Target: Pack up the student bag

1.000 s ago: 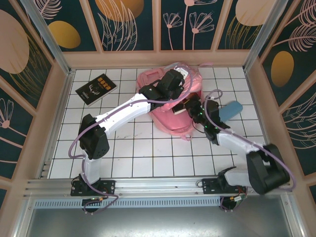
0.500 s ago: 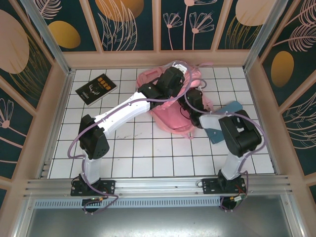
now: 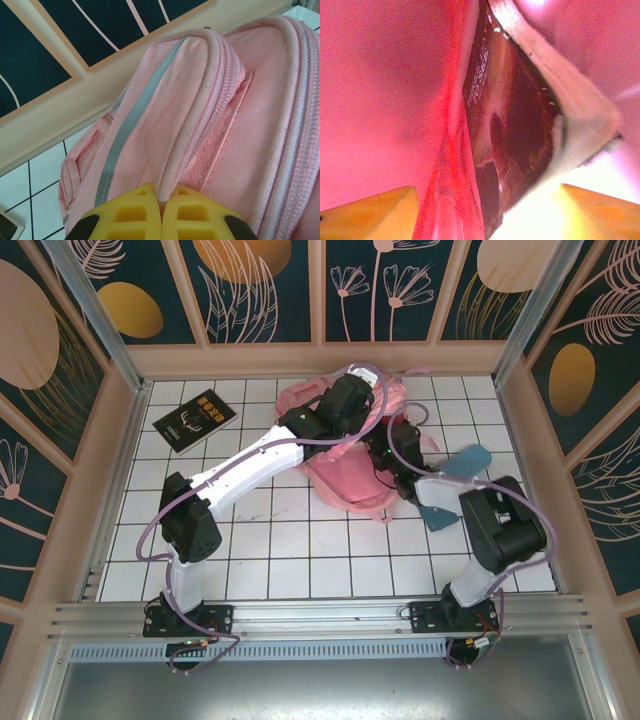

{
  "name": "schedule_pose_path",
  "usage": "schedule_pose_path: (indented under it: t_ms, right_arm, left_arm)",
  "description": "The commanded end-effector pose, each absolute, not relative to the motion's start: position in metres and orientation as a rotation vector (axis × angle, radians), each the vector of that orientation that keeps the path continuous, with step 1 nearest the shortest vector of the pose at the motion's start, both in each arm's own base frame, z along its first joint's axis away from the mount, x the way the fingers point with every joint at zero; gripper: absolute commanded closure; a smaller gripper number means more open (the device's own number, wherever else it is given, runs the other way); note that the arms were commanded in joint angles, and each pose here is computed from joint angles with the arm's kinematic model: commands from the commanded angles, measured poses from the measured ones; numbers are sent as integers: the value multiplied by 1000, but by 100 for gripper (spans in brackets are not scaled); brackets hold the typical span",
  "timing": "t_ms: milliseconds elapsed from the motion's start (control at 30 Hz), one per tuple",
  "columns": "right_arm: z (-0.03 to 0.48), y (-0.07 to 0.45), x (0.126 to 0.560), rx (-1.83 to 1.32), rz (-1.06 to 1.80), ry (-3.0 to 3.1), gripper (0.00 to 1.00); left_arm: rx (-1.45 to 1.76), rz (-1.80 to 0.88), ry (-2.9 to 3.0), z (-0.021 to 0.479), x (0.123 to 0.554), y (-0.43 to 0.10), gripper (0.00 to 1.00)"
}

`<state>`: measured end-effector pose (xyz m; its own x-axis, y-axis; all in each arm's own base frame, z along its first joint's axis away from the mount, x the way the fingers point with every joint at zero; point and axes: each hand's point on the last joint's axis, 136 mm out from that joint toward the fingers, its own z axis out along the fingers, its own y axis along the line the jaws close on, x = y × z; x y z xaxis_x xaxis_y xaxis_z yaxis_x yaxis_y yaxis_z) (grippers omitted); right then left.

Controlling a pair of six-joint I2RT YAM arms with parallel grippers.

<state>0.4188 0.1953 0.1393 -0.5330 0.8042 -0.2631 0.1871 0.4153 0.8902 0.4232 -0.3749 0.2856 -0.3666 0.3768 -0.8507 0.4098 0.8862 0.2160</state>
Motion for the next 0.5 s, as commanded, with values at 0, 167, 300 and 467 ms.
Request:
schedule_pose_path:
  t_ms: [0,167,300,467]
  right_arm:
    - [141,189,393,826,1126,2010,31]
    - [133,173,352,878,1117,2062,33]
    - [131,145,318,943,1020,2067,34]
    - [128,99,279,990,893,2044,29]
  left_arm:
    - [366,-149,1816,366,432,-375,100]
    - [378,-151,1843,355,431,-377,100]
    - [406,-135,1901,331,431,-377,100]
    - [550,-189,2024,276,415,-390,85]
